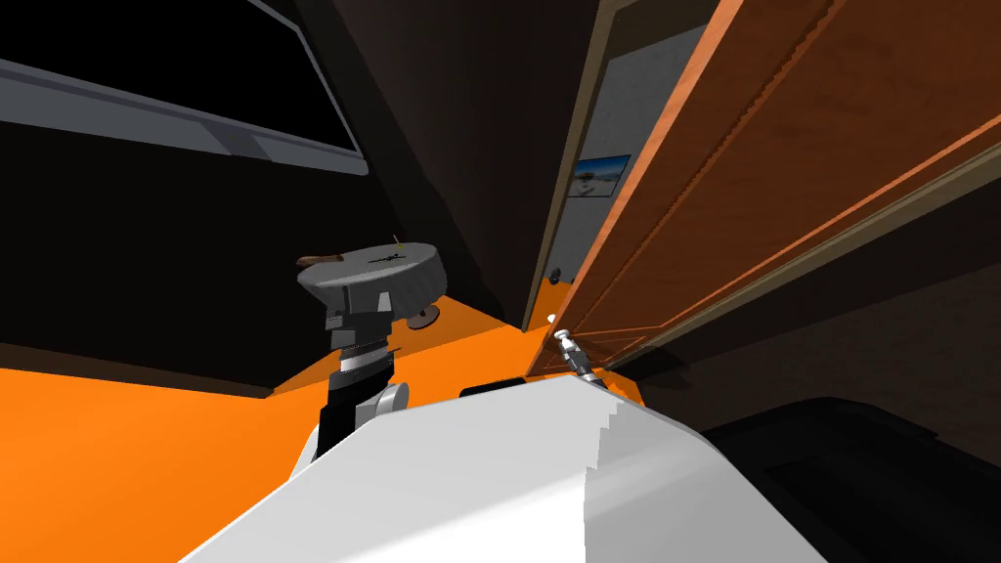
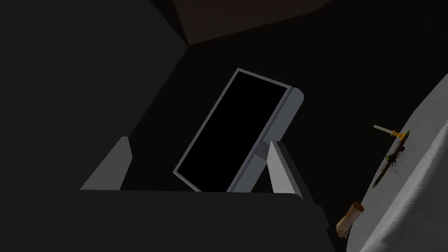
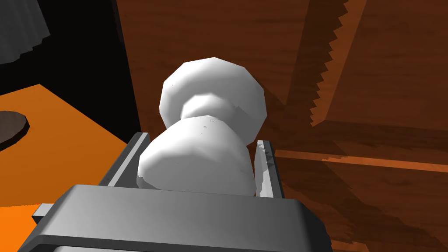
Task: Pull the door open
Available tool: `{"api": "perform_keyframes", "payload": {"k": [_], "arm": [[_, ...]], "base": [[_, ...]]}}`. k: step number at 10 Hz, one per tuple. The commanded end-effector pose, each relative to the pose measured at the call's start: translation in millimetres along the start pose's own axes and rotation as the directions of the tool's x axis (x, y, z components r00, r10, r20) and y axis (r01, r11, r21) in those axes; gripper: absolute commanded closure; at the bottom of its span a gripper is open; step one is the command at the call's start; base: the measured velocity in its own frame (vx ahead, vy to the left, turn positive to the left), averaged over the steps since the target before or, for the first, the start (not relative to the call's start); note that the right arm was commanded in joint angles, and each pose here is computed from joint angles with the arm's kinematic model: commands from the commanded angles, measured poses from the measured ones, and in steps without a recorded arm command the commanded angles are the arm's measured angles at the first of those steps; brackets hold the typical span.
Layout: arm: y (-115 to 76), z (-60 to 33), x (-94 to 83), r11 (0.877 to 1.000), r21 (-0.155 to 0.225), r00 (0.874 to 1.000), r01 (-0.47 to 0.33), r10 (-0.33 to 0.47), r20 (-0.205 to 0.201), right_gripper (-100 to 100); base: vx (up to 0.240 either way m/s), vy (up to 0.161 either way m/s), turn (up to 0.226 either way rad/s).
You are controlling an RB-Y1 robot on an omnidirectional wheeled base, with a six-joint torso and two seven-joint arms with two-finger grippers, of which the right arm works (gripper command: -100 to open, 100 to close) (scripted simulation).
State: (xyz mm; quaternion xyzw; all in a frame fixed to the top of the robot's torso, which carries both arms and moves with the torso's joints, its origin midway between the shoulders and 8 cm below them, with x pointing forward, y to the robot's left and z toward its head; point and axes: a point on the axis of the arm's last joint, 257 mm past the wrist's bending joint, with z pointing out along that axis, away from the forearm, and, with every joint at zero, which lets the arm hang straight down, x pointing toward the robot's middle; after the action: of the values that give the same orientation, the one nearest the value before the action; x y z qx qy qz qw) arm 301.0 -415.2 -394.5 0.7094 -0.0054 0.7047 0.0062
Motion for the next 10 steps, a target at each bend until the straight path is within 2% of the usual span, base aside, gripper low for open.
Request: {"api": "perform_keyframes", "payload": {"k": [1,3,4,5,10], "arm": [[2.0,-6.7,1.5,1.0,0.014,1.0,0.0,0.0,-0.005,100],[2.2,-14.2,2.5,0.999,0.034,1.0,-0.001,0.001,-0.007,100],[0.7,-13.1,-0.6,1.0,0.029,1.0,0.0,0.0,0.002,100],[0.5,-19.3,-1.6,0.999,0.042,1.0,-0.001,0.001,0.004,100],[2.9,-29.8,0.2,0.998,0.069,1.0,-0.001,0.001,-0.002,100]], "base": [[-0.261,-0.05,0.171],[-0.226,-0.052,0.14],[-0.098,-0.025,0.027],[-0.163,-0.022,0.134],[-0.21,-0.062,0.152]]}}
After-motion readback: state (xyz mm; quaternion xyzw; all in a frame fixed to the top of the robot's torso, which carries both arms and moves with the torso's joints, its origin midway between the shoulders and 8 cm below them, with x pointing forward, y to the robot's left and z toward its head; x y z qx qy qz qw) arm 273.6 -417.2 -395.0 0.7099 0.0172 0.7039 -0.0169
